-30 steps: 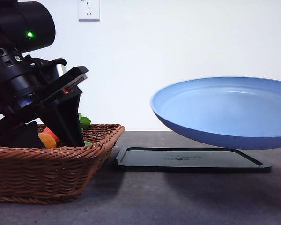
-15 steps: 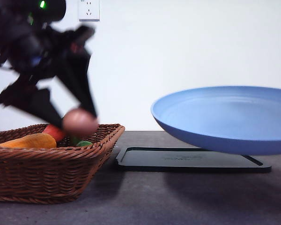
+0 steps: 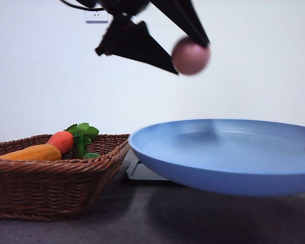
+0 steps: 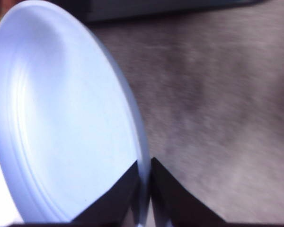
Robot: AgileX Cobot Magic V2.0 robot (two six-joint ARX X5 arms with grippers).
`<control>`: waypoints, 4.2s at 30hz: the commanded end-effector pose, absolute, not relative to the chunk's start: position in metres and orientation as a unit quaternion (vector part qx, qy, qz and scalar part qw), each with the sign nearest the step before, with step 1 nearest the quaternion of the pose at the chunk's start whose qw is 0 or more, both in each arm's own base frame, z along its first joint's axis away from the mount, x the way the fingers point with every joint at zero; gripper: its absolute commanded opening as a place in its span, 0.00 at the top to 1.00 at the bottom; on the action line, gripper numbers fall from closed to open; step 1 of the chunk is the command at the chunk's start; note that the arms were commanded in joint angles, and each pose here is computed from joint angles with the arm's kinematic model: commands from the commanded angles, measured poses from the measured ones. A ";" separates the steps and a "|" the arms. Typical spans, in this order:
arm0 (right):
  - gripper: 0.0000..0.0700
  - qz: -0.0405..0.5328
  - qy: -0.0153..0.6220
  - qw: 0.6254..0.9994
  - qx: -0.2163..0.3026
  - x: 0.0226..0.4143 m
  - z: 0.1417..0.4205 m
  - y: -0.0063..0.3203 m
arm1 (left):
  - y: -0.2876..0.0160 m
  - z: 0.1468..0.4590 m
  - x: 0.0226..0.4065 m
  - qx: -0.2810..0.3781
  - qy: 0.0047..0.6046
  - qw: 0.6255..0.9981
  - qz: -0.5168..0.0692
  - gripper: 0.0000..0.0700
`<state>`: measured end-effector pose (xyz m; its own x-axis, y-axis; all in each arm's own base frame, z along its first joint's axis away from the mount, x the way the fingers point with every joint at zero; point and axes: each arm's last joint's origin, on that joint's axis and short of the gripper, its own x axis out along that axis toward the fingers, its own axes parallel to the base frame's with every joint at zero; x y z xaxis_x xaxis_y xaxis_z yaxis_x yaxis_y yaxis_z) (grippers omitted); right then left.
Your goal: Transfer egg from basket to plate and serve
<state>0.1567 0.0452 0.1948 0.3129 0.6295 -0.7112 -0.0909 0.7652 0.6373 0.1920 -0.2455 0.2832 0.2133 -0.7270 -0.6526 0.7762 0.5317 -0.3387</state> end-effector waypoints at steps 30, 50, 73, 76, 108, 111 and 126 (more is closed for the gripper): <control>1.00 0.249 0.539 0.759 0.269 0.160 0.200 0.052 | -0.285 0.236 0.188 0.099 0.449 0.752 -0.473 0.43; 1.00 0.233 0.550 0.766 0.236 0.280 0.213 0.043 | -0.161 0.365 0.165 -0.003 0.292 0.855 -0.428 0.44; 0.62 0.197 0.588 0.746 0.243 0.371 0.157 0.039 | -0.091 0.397 0.132 -0.034 0.225 0.905 -0.361 0.44; 0.62 0.197 0.584 0.747 0.247 0.371 0.159 0.035 | -0.092 0.397 0.134 -0.033 0.221 0.905 -0.362 0.44; 1.00 0.051 0.324 0.943 -0.051 0.196 0.348 0.070 | -0.087 0.333 0.226 0.052 0.276 0.947 -0.156 1.00; 1.00 0.040 0.284 0.956 -0.056 0.181 0.333 0.070 | -0.081 0.320 0.220 0.045 0.260 0.953 -0.150 1.00; 1.00 0.089 0.167 0.982 0.015 0.162 0.220 0.067 | -0.062 0.244 0.168 -0.023 0.206 0.968 -0.142 1.00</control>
<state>0.1607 0.0655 0.2155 0.9200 0.1676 -0.3542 -0.1693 0.9852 0.0264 0.1669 -0.0605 0.2408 0.8716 -0.2748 -0.4060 0.2643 0.9609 -0.0829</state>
